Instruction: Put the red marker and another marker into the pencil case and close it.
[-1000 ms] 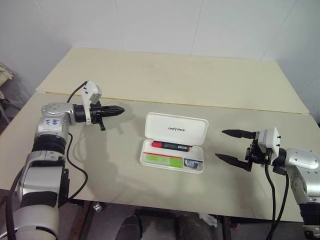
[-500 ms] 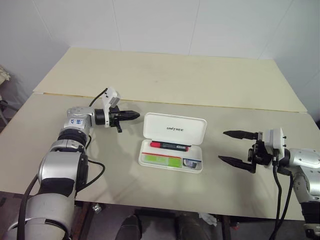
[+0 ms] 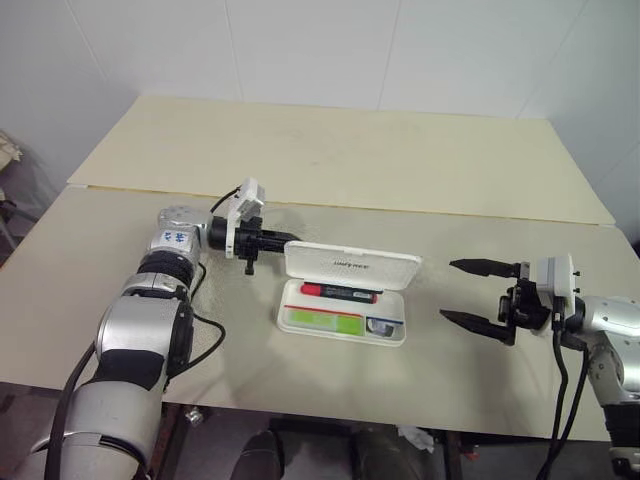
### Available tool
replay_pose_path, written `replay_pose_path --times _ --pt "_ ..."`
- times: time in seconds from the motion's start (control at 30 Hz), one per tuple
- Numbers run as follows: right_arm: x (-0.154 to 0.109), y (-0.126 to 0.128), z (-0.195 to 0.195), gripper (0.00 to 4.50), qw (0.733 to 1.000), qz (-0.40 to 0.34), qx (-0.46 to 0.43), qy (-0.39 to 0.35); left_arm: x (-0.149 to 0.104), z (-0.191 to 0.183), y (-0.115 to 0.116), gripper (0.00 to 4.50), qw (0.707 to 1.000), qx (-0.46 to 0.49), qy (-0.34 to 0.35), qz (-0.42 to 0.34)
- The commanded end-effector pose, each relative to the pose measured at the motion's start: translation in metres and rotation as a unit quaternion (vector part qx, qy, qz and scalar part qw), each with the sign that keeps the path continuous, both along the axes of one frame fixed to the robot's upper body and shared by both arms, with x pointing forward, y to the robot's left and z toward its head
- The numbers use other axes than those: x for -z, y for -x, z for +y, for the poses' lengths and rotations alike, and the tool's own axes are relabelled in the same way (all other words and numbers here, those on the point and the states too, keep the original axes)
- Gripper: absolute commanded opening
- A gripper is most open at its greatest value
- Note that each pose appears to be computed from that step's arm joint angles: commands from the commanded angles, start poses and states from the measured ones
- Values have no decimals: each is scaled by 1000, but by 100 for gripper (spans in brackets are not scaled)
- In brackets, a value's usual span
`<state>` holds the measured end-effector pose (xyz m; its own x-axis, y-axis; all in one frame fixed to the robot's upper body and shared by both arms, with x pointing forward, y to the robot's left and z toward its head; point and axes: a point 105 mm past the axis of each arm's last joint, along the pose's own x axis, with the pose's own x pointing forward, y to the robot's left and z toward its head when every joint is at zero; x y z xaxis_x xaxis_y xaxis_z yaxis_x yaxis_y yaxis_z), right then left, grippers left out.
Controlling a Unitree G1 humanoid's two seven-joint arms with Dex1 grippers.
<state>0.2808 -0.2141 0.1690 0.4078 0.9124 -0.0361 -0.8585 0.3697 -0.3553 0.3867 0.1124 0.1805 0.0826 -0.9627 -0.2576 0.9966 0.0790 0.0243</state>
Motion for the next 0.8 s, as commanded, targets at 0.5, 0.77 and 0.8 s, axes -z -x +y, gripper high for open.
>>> replay_pose_path --times 0.5,0.77,0.8 --pt "-18 -3 2 450 999 -33 -16 -3 38 -25 45 4 969 192 -145 -49" --pt "-11 2 6 450 1000 -26 -10 -9 77 -12 50 4 934 227 -263 -85" --pt "-11 1 6 450 1000 -26 -9 -9 77 -12 49 4 932 228 -265 -90"
